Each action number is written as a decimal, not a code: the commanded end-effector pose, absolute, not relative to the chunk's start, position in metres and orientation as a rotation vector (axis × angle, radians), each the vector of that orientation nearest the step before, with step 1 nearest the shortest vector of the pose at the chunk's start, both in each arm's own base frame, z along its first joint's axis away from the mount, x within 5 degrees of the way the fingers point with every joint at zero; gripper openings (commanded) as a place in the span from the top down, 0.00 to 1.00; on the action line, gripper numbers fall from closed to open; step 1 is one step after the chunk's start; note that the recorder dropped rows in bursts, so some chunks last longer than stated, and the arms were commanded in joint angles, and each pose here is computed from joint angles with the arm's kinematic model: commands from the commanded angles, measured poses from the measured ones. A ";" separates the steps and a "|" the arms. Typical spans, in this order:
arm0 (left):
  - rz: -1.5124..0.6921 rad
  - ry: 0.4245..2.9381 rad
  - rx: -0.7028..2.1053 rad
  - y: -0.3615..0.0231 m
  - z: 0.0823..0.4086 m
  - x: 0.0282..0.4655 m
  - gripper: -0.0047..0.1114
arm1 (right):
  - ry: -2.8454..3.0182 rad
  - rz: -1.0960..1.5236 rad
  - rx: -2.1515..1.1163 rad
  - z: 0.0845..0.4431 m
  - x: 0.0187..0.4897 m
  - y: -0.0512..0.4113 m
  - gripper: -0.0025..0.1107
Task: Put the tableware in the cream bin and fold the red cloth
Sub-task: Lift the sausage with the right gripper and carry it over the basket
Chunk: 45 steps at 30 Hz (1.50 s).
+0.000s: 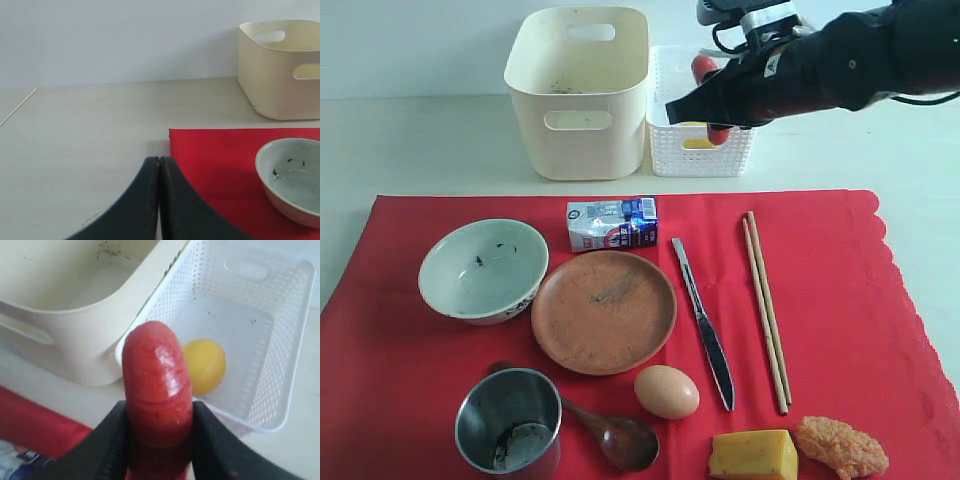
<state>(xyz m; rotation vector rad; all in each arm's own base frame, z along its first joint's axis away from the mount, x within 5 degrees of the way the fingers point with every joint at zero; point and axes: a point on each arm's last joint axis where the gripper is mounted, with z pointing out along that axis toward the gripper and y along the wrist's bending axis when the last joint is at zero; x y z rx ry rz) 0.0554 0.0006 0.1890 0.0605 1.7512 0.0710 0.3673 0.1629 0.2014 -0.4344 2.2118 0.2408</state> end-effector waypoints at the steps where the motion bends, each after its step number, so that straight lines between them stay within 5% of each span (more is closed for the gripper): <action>1: 0.065 1.745 0.052 0.001 0.189 0.055 0.94 | 2.161 0.232 -0.407 0.197 0.401 0.166 0.98; 13: 0.065 1.745 0.052 0.001 0.189 0.055 0.94 | 2.121 0.209 -0.339 0.175 0.466 0.163 0.98; 24: 0.065 1.745 0.052 0.001 0.189 0.055 0.94 | 2.141 0.206 -0.337 0.151 0.478 0.166 0.97; 45: 0.065 1.745 0.052 0.001 0.189 0.055 0.94 | 2.140 0.206 -0.337 0.152 0.478 0.166 0.36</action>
